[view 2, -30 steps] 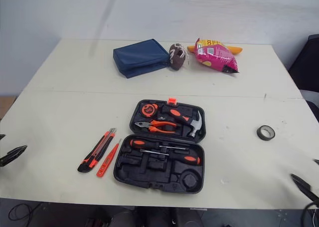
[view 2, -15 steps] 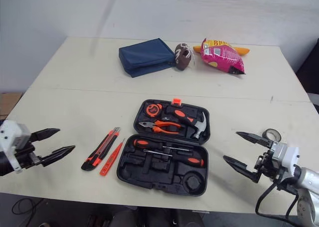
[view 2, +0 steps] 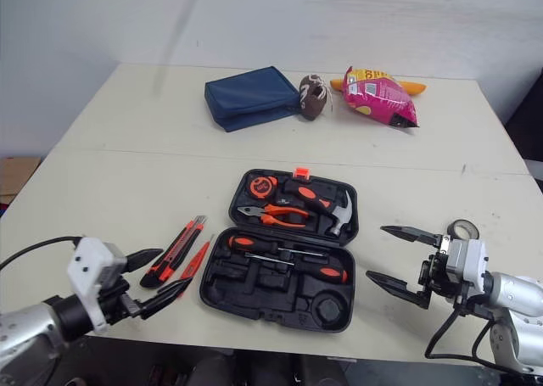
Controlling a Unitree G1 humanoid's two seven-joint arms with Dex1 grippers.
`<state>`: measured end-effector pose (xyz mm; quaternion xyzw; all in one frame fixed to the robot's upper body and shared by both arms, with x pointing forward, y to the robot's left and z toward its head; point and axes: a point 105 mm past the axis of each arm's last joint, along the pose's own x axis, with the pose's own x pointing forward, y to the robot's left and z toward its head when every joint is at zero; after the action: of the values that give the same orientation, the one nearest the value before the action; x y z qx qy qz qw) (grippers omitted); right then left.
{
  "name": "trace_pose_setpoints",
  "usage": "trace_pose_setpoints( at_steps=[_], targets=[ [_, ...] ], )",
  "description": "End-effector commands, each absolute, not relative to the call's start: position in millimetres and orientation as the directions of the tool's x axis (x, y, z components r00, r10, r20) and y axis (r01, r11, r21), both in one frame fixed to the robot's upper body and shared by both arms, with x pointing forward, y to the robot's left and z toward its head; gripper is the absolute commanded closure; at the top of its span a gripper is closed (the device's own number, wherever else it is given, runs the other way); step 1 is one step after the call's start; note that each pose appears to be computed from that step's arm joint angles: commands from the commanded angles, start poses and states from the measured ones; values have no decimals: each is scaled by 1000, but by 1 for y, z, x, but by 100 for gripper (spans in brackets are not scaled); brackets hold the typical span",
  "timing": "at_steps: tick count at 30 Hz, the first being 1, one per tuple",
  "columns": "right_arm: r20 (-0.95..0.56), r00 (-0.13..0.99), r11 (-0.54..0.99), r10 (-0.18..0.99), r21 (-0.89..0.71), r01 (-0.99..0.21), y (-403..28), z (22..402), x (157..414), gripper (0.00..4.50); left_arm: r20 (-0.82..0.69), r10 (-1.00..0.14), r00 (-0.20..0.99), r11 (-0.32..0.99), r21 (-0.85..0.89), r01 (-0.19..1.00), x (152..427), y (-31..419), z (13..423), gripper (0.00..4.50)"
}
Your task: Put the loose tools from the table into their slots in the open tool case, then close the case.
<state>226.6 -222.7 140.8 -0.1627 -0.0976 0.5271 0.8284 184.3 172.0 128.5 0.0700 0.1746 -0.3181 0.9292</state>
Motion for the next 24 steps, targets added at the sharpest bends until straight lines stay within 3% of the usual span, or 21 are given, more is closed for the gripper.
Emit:
trace_pose_setpoints(
  at_steps=[1,2,11,24],
  targets=[
    [15,408,380,913,-397,-835,-223,145,226,0,-393,-521,758,812,45,581,180,171,123,126],
    [15,406,378,914,-399,-836,-223,145,226,0,-413,-517,750,808,53,587,179,171,120,167],
    [17,401,371,916,-412,-832,-222,144,233,0,-473,-381,794,870,107,481,183,187,100,167],
    [29,387,361,922,-430,-827,-214,146,241,0,-518,-362,775,892,48,449,191,184,82,167]
  ],
)
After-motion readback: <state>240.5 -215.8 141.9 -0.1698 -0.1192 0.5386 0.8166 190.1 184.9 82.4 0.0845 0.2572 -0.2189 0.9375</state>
